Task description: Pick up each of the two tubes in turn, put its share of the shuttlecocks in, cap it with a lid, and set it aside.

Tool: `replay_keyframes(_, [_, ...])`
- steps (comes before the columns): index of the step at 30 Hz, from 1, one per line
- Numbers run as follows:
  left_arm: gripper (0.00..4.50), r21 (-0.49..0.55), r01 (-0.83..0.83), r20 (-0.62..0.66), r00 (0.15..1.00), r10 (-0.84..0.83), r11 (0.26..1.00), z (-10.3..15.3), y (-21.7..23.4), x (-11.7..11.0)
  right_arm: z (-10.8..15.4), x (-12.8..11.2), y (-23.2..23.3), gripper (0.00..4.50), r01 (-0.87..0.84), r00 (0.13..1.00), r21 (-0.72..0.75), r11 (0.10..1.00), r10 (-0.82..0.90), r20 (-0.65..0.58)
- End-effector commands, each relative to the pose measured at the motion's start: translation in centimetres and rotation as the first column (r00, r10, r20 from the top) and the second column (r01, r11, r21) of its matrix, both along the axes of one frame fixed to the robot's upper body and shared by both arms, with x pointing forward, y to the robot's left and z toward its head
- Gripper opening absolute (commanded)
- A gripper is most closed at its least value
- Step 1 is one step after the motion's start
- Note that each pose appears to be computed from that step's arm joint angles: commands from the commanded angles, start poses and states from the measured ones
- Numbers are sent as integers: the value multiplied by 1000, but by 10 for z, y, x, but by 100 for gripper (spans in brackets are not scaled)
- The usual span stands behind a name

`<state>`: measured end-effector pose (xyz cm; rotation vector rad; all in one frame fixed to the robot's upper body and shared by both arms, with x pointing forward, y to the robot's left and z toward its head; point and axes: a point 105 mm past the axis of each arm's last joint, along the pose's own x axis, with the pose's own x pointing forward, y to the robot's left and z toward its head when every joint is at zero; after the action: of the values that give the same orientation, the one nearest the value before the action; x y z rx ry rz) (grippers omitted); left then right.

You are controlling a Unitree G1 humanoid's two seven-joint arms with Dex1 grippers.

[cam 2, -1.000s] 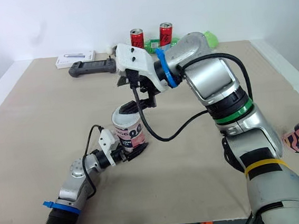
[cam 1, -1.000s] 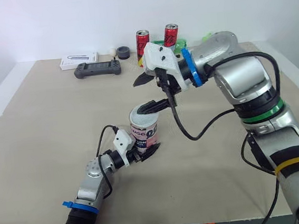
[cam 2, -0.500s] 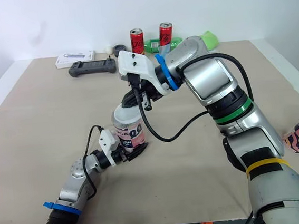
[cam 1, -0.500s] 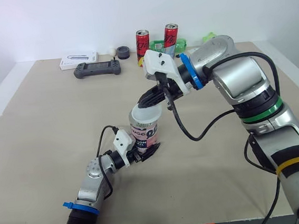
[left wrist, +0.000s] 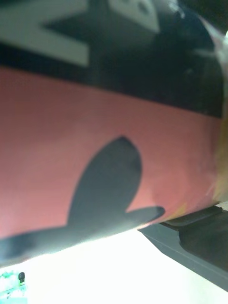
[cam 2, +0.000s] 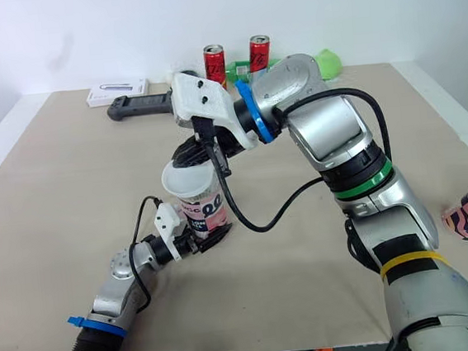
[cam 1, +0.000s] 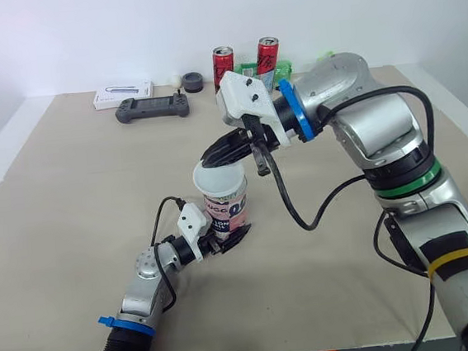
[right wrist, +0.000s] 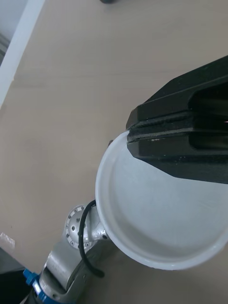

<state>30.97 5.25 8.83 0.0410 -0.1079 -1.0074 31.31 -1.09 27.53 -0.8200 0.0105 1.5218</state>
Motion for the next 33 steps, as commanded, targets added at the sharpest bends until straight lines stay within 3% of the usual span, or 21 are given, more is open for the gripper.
replay_keyframes(1, [357, 51, -14, -89, 996, 18, 999, -25, 4, -2, 17, -3, 3, 3, -25, 994, 52, 998, 19, 103])
replay_keyframes(33, [357, 56, -18, -85, 996, 23, 998, -24, 7, -1, -3, -6, -7, 3, -56, 977, 0, 998, 55, 204])
